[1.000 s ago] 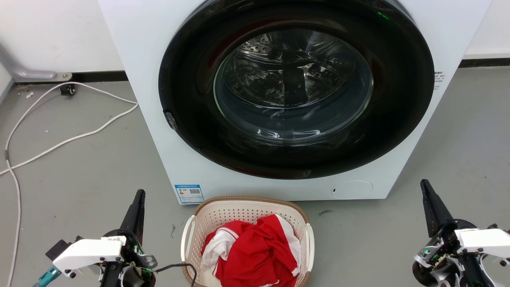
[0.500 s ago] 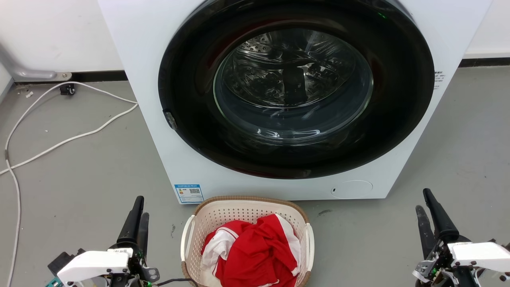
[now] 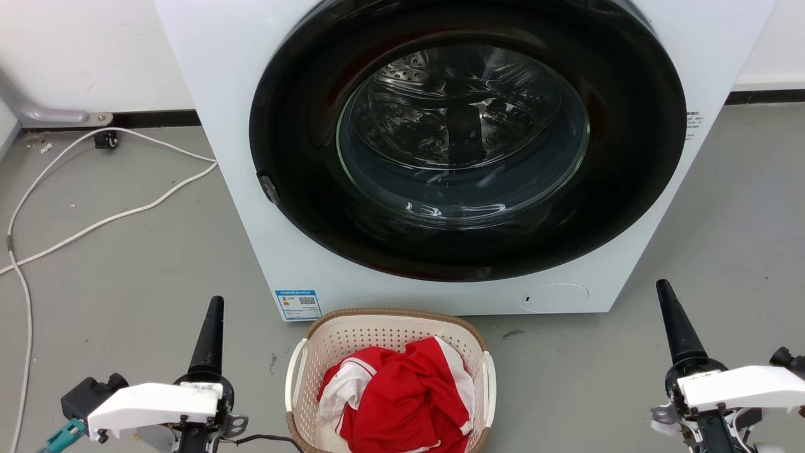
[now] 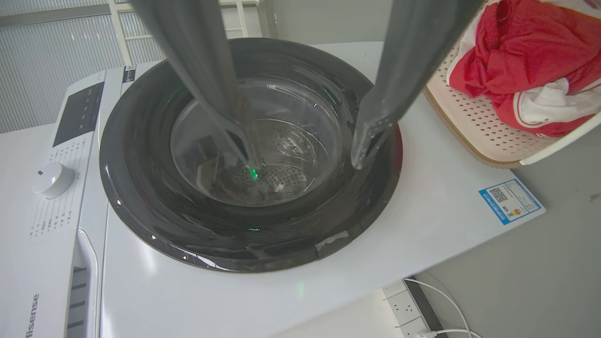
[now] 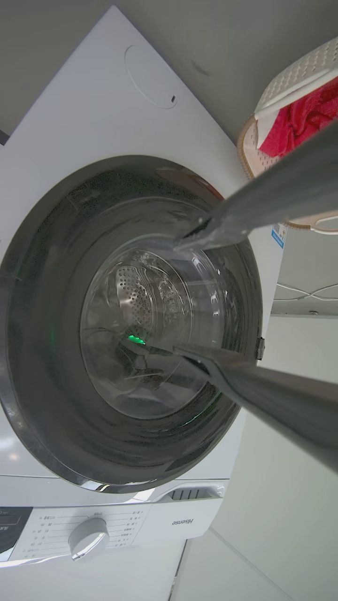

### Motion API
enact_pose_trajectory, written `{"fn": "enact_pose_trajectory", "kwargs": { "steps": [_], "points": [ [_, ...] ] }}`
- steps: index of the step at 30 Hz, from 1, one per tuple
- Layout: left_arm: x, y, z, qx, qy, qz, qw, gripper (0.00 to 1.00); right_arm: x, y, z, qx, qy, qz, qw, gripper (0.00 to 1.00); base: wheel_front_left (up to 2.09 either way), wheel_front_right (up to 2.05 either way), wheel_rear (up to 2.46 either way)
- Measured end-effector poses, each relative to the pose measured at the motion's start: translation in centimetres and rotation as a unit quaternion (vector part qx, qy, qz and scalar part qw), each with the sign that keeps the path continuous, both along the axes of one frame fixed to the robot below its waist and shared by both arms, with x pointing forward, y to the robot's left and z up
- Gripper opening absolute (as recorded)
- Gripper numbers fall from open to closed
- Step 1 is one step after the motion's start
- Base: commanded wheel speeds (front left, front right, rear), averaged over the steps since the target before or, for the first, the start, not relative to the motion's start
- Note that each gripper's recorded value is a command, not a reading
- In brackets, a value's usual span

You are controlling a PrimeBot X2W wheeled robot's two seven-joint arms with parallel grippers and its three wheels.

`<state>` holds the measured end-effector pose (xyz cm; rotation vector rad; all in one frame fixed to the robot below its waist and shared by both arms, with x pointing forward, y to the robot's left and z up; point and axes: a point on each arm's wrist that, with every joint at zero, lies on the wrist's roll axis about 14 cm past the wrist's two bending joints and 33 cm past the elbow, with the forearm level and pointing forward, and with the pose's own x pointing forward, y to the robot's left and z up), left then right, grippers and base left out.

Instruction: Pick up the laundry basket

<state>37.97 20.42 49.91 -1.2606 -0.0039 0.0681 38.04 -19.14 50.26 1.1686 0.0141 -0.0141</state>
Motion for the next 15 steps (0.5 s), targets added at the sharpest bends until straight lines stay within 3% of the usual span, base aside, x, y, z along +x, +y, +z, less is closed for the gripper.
{"fn": "enact_pose_trajectory", "kwargs": {
  "steps": [15],
  "points": [
    [-0.06, -1.05, 1.03, 0.155, -0.002, -0.006, 0.988, 1.0, -0.3, 0.93, 0.94, -0.173, -0.02, 0.011, 0.985, 1.0, 0.0, 0.0, 0.0]
  ]
}}
